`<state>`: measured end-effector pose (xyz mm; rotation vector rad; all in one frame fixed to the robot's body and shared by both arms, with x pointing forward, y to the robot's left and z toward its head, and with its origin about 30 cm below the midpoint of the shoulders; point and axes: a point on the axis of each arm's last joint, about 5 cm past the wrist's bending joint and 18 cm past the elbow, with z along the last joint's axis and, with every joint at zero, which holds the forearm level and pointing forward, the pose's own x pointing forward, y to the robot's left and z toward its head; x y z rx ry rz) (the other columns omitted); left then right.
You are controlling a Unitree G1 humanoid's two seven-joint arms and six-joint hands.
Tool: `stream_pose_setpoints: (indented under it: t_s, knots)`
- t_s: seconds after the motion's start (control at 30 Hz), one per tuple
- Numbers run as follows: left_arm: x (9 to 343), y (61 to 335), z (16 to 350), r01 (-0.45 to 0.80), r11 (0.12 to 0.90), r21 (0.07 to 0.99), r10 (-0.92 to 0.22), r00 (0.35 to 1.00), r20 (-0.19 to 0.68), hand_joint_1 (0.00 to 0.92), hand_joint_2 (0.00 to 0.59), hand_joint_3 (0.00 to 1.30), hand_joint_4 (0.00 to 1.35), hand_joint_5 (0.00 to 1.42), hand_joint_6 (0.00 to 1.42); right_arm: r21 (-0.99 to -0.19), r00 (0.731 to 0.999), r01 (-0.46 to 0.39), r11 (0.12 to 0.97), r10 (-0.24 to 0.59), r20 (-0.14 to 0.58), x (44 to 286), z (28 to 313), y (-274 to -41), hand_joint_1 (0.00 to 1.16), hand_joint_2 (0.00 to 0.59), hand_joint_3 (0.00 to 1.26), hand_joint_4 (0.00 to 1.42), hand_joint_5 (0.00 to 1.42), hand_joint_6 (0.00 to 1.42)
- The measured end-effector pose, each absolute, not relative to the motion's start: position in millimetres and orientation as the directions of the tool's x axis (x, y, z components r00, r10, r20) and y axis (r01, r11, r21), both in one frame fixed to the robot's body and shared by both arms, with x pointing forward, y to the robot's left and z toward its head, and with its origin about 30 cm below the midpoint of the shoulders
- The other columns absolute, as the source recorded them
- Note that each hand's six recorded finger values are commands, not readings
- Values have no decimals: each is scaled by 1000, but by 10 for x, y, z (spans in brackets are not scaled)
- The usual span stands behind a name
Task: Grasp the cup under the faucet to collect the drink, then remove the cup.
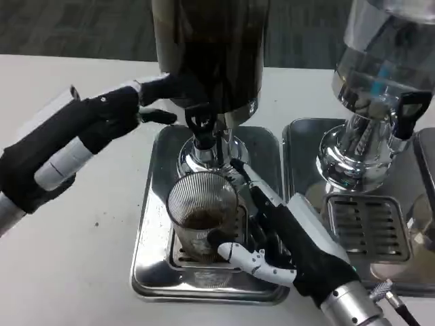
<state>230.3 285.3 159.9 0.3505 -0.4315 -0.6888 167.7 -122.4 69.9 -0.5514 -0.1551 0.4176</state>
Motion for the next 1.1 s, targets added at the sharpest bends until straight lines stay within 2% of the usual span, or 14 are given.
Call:
stream_pose_setpoints:
  t_s: [0.27,0.5,1.1]
  knots:
    - [2142,2955,1459,481,791,378,-591,761,268,0,100,222,105,83,256,-528,902,-349,774,430,35,1685,702,-1207,380,231,0,0,0,0]
    - [2015,3013,1356,456,820,346,-548,799,246,0,105,243,115,94,264,-523,898,-357,774,439,37,1689,706,-1190,377,228,0,0,0,0]
    - [1826,3043,1187,434,852,292,-499,843,203,0,117,284,148,107,270,-521,889,-379,765,457,23,1760,719,-1136,375,227,0,0,0,0]
